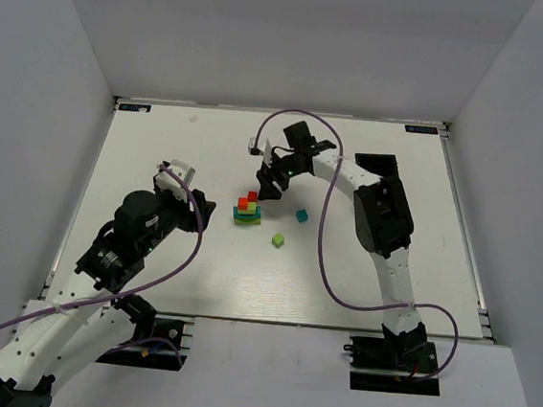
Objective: Build the wood block tower
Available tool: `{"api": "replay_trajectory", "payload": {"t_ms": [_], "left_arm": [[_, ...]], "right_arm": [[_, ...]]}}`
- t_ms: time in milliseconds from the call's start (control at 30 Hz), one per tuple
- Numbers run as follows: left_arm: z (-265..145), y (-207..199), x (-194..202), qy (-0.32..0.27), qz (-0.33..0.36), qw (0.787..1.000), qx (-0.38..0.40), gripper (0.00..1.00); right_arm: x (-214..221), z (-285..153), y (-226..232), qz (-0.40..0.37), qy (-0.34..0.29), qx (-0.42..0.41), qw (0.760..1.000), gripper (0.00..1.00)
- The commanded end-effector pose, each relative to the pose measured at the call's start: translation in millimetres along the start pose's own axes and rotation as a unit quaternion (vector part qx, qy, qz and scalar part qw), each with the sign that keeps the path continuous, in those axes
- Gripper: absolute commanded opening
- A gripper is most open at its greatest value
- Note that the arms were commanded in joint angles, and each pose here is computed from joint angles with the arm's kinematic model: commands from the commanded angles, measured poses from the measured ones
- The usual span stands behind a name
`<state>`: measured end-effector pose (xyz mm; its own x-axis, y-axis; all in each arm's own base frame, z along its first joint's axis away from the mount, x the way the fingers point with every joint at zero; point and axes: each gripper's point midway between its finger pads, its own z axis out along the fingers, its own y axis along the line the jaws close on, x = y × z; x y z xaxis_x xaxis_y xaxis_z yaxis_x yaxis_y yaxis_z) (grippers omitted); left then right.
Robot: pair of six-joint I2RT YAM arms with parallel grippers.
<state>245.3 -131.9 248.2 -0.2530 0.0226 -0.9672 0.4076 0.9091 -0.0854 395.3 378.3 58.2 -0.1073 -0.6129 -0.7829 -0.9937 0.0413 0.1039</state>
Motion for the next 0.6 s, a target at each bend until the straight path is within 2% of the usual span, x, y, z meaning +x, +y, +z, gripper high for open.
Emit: {"api": "replay_trajectory", "payload": {"t_ms": [0, 567], "left_arm": [[0, 1, 2, 0.001, 0.0, 1.0, -0.002, 0.73], [0, 3, 2, 0.001, 0.0, 1.0, -0.006, 0.73]], "right_arm": [[-13, 4, 8, -0.009, -0.009, -0.019, 1.0, 0.65], [-11, 19, 15, -0.009, 0.006, -0.022, 1.0, 0.65]]}}
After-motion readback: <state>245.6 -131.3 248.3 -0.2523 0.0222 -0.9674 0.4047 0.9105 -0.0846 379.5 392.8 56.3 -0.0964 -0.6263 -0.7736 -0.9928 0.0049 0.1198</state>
